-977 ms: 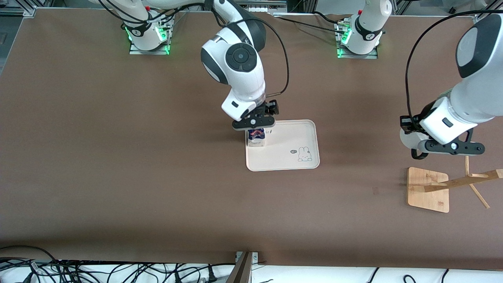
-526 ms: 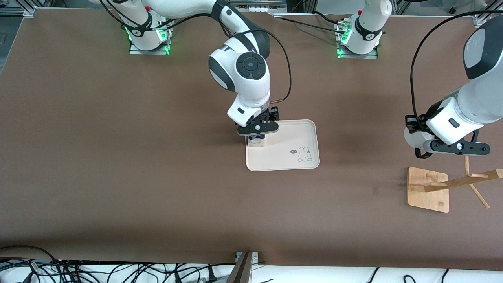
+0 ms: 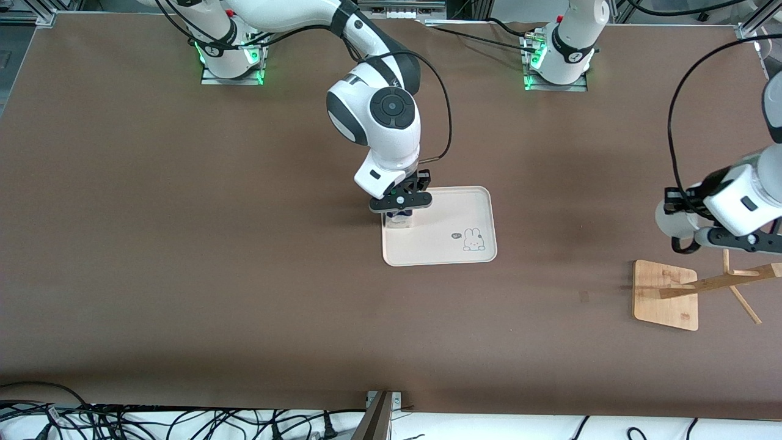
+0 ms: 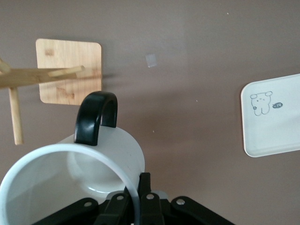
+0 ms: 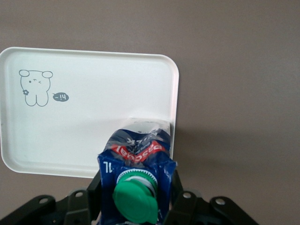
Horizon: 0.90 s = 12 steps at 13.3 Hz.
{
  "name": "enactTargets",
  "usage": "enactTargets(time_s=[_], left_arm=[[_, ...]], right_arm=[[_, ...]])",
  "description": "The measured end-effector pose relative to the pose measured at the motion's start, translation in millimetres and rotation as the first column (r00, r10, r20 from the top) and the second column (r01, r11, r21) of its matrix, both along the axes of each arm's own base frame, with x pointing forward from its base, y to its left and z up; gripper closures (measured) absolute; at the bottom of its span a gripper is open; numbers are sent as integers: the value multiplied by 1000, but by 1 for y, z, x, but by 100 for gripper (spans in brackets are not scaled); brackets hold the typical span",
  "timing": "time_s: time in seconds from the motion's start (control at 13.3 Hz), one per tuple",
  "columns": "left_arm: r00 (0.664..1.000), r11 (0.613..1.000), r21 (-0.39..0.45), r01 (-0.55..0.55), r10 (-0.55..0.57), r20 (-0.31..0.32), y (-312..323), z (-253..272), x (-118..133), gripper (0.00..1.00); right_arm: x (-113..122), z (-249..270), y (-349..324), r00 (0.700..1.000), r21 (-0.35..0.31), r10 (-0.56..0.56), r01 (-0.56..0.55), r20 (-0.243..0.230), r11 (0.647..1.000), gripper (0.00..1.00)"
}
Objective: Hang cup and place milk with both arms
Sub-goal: 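Grasp the milk carton with the right gripper while the left gripper aligns the mug, then lift the carton off the tray with the right gripper and carry it away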
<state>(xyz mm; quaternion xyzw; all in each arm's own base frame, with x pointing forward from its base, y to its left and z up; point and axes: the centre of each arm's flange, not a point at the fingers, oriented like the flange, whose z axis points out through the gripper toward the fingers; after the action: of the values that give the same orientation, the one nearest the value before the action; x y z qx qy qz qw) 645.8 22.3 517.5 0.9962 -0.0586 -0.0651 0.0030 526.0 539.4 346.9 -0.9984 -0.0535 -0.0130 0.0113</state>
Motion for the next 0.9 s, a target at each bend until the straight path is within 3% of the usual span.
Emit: enactTargets(time_s=[0.3, 0.68, 0.9], left_arm=[[1000, 1000, -14, 8, -8, 8, 24, -7, 8, 95], [1000, 1000, -26, 7, -6, 11, 40, -14, 16, 95], [1000, 999, -53, -1, 2, 11, 43, -16, 17, 95]], right_arm=[[6, 2, -6, 1000, -3, -8, 8, 3, 1000, 47], [21, 41, -37, 1000, -25, -3, 3, -12, 1000, 54], [43, 71, -77, 1000, -31, 25, -26, -18, 999, 54]])
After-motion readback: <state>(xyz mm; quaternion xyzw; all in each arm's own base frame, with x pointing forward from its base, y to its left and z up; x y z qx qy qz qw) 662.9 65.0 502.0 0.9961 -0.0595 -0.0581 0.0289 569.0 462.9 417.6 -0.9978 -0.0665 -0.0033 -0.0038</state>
